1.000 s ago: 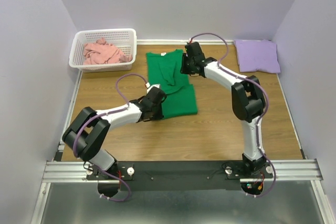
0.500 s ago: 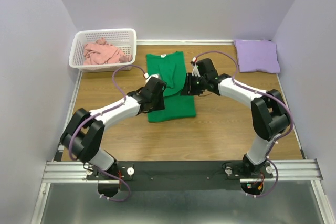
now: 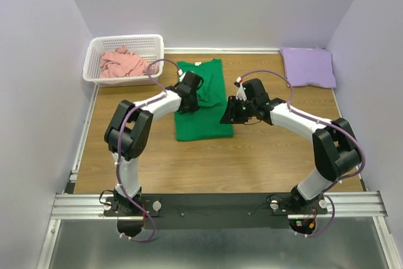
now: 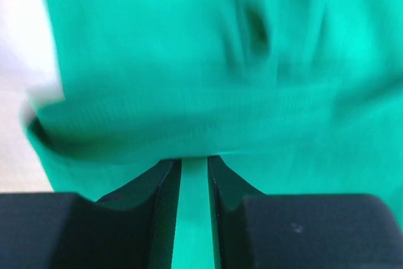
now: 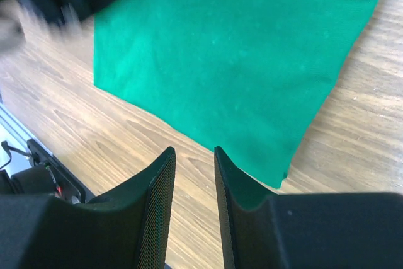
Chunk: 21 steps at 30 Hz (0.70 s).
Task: Fold and stack the t-shirts
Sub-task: Fold the tshirt
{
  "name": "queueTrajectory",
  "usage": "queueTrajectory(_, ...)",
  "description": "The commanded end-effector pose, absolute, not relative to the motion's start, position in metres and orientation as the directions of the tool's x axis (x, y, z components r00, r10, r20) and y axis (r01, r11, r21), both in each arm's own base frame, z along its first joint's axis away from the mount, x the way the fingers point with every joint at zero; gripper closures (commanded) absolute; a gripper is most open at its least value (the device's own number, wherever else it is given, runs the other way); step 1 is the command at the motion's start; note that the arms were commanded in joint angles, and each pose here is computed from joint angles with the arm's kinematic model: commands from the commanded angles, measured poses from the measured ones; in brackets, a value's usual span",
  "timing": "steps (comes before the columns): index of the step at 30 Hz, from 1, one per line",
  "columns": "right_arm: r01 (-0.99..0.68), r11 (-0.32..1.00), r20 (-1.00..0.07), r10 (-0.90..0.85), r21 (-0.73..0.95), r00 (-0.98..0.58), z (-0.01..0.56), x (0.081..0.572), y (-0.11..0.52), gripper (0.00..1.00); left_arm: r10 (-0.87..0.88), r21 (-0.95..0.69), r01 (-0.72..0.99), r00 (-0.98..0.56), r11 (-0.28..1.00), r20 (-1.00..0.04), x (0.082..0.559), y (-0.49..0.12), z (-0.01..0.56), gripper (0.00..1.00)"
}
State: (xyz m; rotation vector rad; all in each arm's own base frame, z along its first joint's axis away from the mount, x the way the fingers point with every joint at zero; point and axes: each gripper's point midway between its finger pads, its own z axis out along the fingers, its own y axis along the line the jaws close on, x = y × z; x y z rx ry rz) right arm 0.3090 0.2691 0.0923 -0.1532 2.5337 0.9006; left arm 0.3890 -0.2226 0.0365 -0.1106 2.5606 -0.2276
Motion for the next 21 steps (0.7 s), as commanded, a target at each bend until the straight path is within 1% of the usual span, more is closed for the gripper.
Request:
queueTrajectory(1,-0.26,0.758,-0.442,0.041,0.598,-0.896,0.097,0.301,0.272,0.61,-0.136,-0.139,-0.067,-0.799,0.988,-0.586,0.436,-0.203,0.046,0.66)
queueTrajectory(2,-0.258,0.758,-0.44,0.042,0.599,-0.897,0.096,0.3,0.272,0.6,-0.146,-0.14,-0.077,-0.796,0.987,-0.587,0.444,-0.197,0.047,0.62)
queueTrajectory(5,-0.257,0.755,-0.425,0.032,0.603,-0.905,0.091,0.296,0.272,0.6,-0.146,-0.155,-0.065,-0.788,0.986,-0.598,0.46,-0.198,0.058,0.57)
queueTrajectory(7,-0.261,0.748,-0.42,0.026,0.61,-0.907,0.09,0.295,0.274,0.6,-0.147,-0.161,-0.06,-0.778,0.985,-0.61,0.465,-0.199,0.065,0.55)
queueTrajectory(9,-0.271,0.728,-0.413,0.019,0.63,-0.91,0.093,0.293,0.278,0.6,-0.155,-0.181,-0.055,-0.78,0.982,-0.606,0.459,-0.2,0.07,0.48)
queueTrajectory(11,-0.292,0.701,-0.421,0.013,0.651,-0.907,0.098,0.294,0.284,0.6,-0.17,-0.223,-0.035,-0.764,0.974,-0.622,0.451,-0.202,0.09,0.38)
queueTrajectory(12,-0.298,0.68,-0.407,0.001,0.67,-0.913,0.098,0.291,0.288,0.6,-0.17,-0.243,-0.024,-0.779,0.97,-0.604,0.436,-0.201,0.082,0.32)
queueTrajectory(13,-0.307,0.664,-0.407,-0.005,0.681,-0.914,0.099,0.291,0.291,0.6,-0.191,-0.28,-0.008,-0.75,0.96,-0.633,0.429,-0.201,0.106,0.27)
queueTrajectory(14,-0.322,0.642,-0.413,-0.009,0.696,-0.911,0.102,0.291,0.296,0.6,-0.202,-0.301,-0.001,-0.744,0.954,-0.637,0.42,-0.2,0.111,0.22)
queueTrajectory(15,-0.328,0.624,-0.406,-0.018,0.71,-0.914,0.102,0.289,0.299,0.6,-0.214,-0.316,-0.001,-0.738,0.949,-0.641,0.411,-0.197,0.115,0.21)
queueTrajectory(16,-0.333,0.592,-0.387,-0.038,0.734,-0.921,0.101,0.284,0.303,0.6,-0.215,-0.316,-0.009,-0.751,0.949,-0.624,0.392,-0.19,0.101,0.21)
queueTrajectory(17,-0.342,0.569,-0.389,-0.042,0.747,-0.92,0.102,0.284,0.307,0.6,-0.248,-0.358,0.007,-0.708,0.934,-0.661,0.386,-0.188,0.125,0.22)
queueTrajectory(18,-0.345,0.554,-0.384,-0.049,0.758,-0.922,0.101,0.283,0.308,0.6,-0.251,-0.368,0.017,-0.701,0.93,-0.667,0.377,-0.186,0.126,0.22)
queueTrajectory(19,-0.344,0.535,-0.369,-0.064,0.771,-0.927,0.098,0.28,0.311,0.6,-0.251,-0.376,0.021,-0.708,0.927,-0.66,0.356,-0.179,0.119,0.24)
queueTrajectory(21,-0.338,0.522,-0.356,-0.07,0.783,-0.932,0.092,0.278,0.311,0.6,-0.268,-0.408,0.037,-0.7,0.912,-0.662,0.345,-0.179,0.114,0.27)
